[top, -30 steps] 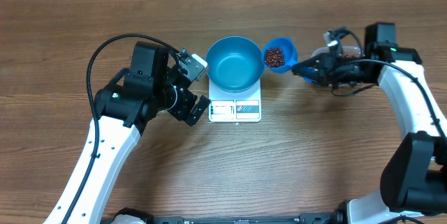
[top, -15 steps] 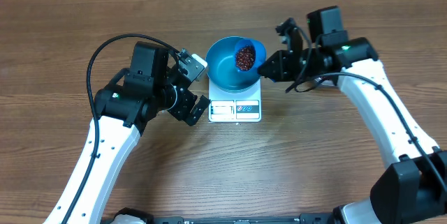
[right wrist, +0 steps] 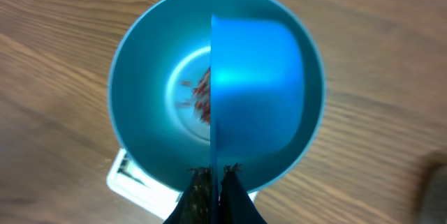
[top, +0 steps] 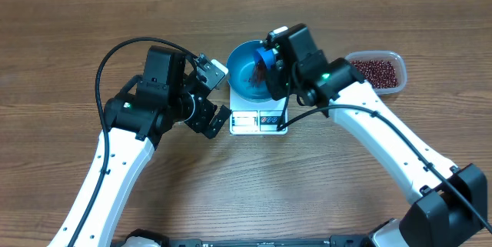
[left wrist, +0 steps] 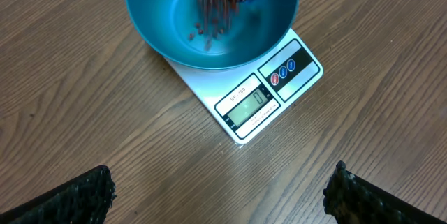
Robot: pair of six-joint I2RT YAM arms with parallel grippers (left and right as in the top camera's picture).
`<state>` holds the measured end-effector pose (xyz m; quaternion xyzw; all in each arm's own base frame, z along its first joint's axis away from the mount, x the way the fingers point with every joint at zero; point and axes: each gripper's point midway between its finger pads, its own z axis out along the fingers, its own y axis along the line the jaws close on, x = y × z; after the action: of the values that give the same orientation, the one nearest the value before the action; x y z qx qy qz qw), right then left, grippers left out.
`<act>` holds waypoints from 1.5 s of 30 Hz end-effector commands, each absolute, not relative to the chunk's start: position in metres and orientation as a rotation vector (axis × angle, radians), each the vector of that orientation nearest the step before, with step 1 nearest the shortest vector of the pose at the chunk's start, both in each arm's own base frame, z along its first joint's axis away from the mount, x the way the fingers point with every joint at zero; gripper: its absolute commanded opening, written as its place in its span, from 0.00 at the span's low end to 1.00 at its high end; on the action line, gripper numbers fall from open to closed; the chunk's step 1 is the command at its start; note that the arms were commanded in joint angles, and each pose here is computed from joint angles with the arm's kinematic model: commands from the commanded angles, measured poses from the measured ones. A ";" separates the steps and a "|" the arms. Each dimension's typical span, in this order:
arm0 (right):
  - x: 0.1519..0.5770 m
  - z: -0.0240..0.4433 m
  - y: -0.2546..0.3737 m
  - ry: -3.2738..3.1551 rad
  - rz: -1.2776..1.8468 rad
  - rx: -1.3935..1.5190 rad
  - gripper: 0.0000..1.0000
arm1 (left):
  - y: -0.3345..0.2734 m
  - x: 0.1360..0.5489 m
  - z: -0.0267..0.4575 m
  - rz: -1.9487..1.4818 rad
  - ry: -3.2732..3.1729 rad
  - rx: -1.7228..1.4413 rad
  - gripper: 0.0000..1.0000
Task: Scoop item into bowl and weigh 150g on scale
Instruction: 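Tilt the scoop over the teal bowl to pour beans in, then move the empty scoop back right over the bean container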
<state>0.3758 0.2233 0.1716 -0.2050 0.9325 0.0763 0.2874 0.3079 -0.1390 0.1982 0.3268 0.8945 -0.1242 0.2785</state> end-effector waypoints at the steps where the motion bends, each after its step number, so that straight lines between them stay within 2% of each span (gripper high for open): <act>1: 0.387 0.200 0.214 2.364 -0.026 -0.544 0.04 | -0.142 0.307 0.195 -0.361 2.413 0.865 1.00; 11: 0.385 0.218 0.229 2.226 -0.219 -0.620 0.04 | -0.142 0.307 0.195 -0.361 2.414 0.865 1.00; 22: 0.386 0.220 0.231 2.217 -0.207 -0.600 0.04 | -0.142 0.307 0.195 -0.361 2.413 0.865 1.00; 27: 0.391 0.246 0.226 2.180 -0.138 -0.470 0.04 | -0.142 0.307 0.195 -0.361 2.414 0.865 1.00; 32: 0.395 0.277 0.190 2.175 -0.014 -0.375 0.04 | -0.142 0.307 0.195 -0.361 2.414 0.865 1.00; 37: 0.398 0.291 0.110 2.241 0.100 -0.183 0.04 | -0.142 0.307 0.195 -0.361 2.413 0.865 1.00; 40: 0.394 0.271 0.039 2.356 0.053 -0.010 0.04 | -0.142 0.307 0.195 -0.361 2.413 0.865 1.00; 45: 0.391 0.234 -0.011 2.496 -0.051 0.072 0.04 | -0.142 0.307 0.195 -0.361 2.414 0.865 1.00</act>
<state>0.3853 -0.0047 0.2420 0.0350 0.9431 -0.0241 0.3298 0.3079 -0.1389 0.1981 0.3268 0.8946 -0.1240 0.2784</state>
